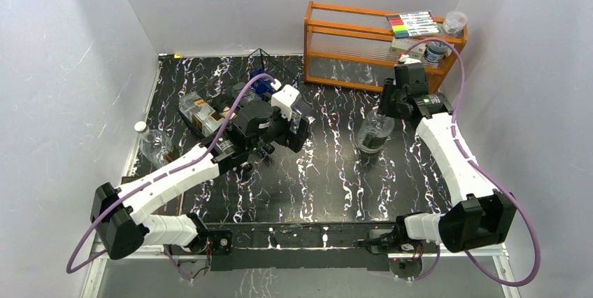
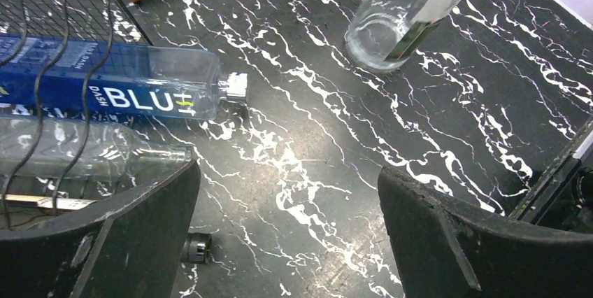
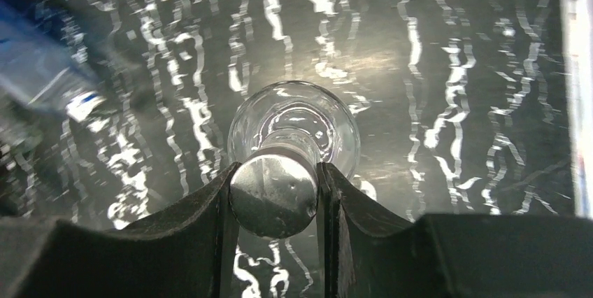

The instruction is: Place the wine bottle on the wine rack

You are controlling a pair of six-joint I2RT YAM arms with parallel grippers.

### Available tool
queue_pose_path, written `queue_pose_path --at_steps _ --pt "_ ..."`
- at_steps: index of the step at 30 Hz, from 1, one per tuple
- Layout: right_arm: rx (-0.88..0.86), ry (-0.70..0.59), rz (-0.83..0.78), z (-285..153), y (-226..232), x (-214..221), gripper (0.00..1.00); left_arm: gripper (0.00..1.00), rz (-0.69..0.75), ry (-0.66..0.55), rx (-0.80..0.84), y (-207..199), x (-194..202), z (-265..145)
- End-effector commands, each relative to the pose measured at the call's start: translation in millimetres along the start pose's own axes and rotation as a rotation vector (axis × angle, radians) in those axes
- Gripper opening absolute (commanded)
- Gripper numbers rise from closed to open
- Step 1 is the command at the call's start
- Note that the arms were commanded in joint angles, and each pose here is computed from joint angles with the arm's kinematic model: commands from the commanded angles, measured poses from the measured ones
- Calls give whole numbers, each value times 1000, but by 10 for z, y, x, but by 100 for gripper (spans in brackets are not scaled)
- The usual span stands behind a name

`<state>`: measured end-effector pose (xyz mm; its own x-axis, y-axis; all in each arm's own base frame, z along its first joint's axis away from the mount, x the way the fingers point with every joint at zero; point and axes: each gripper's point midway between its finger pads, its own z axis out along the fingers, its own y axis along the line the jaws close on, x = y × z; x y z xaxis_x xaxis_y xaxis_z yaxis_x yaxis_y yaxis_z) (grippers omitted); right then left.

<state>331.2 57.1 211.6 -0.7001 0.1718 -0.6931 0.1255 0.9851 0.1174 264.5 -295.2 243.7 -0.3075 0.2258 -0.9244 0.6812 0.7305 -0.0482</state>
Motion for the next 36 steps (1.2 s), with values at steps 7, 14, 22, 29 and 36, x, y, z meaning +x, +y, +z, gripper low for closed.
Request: queue_pose_path --at_steps 7,14,22,29,36 --pt "-420 29 97 -568 1193 119 21 97 -187 49 90 -252 254 234" --pt "-452 60 107 -558 1046 598 21 97 -315 137 55 -257 655 332" --pt "-672 154 165 -734 1179 1129 21 93 -391 267 108 -434 968 490" --pt "-725 161 157 -775 1144 1334 20 87 -466 329 147 -553 1218 495" --pt "-761 242 94 -853 1077 1625 18 87 -416 232 72 -368 1020 427"
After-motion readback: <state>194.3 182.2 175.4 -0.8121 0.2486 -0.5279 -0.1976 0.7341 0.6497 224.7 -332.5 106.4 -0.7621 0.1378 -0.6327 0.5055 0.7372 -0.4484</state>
